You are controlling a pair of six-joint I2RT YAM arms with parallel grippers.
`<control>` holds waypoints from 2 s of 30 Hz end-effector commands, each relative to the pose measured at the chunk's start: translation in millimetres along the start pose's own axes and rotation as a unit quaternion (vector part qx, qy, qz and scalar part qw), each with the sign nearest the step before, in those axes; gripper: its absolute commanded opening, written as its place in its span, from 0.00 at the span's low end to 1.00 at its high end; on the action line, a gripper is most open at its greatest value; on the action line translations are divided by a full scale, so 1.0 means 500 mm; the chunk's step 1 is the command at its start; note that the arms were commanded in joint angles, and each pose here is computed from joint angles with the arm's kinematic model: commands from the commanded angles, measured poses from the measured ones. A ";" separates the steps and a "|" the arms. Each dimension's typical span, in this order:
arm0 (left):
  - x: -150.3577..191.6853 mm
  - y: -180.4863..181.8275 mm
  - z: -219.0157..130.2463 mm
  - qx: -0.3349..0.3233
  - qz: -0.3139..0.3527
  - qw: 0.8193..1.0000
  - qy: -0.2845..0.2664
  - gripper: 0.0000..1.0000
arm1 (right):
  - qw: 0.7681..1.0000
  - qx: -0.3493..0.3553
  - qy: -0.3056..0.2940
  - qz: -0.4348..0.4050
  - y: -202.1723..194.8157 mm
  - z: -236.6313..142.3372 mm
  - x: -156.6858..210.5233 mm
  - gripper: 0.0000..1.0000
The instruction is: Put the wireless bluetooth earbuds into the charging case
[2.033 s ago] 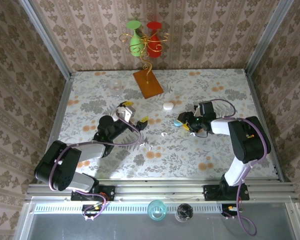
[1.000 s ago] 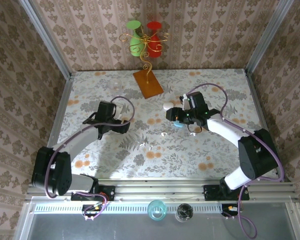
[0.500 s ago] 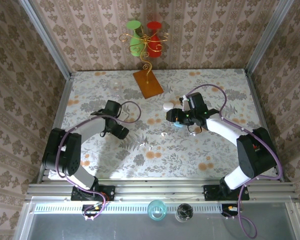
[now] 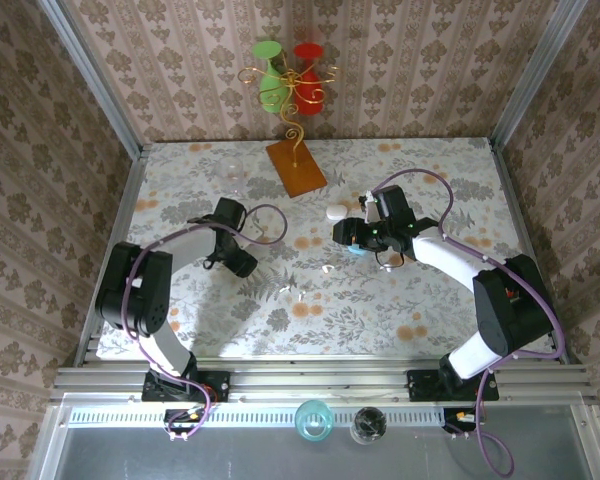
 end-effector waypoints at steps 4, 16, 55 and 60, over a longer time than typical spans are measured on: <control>0.014 0.004 0.017 0.007 0.011 1.000 0.014 0.66 | 1.000 0.009 -0.007 -0.007 0.003 -0.001 -0.010 0.69; -0.030 0.011 -0.029 -0.027 0.010 0.998 -0.051 0.48 | 1.000 0.000 -0.014 -0.007 0.007 -0.014 -0.016 0.69; -0.370 -0.304 -0.340 -0.142 0.415 0.788 -0.432 0.46 | 0.980 -0.154 0.061 -0.113 0.143 -0.187 0.109 0.62; -0.379 -0.312 -0.355 -0.143 0.415 0.782 -0.443 0.46 | 0.980 -0.149 0.072 -0.110 0.136 -0.170 0.111 0.56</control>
Point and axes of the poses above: each hand's point on the last joint's axis, 136 mm out from that joint toward the fingers, its own z axis out along the fingers, its own y axis along the line the jaws close on, x = y × z, the point moved 2 cm from there along -z, back along the fingers, and after that the axes turned 15 degrees about z, right-handed, at the moved point
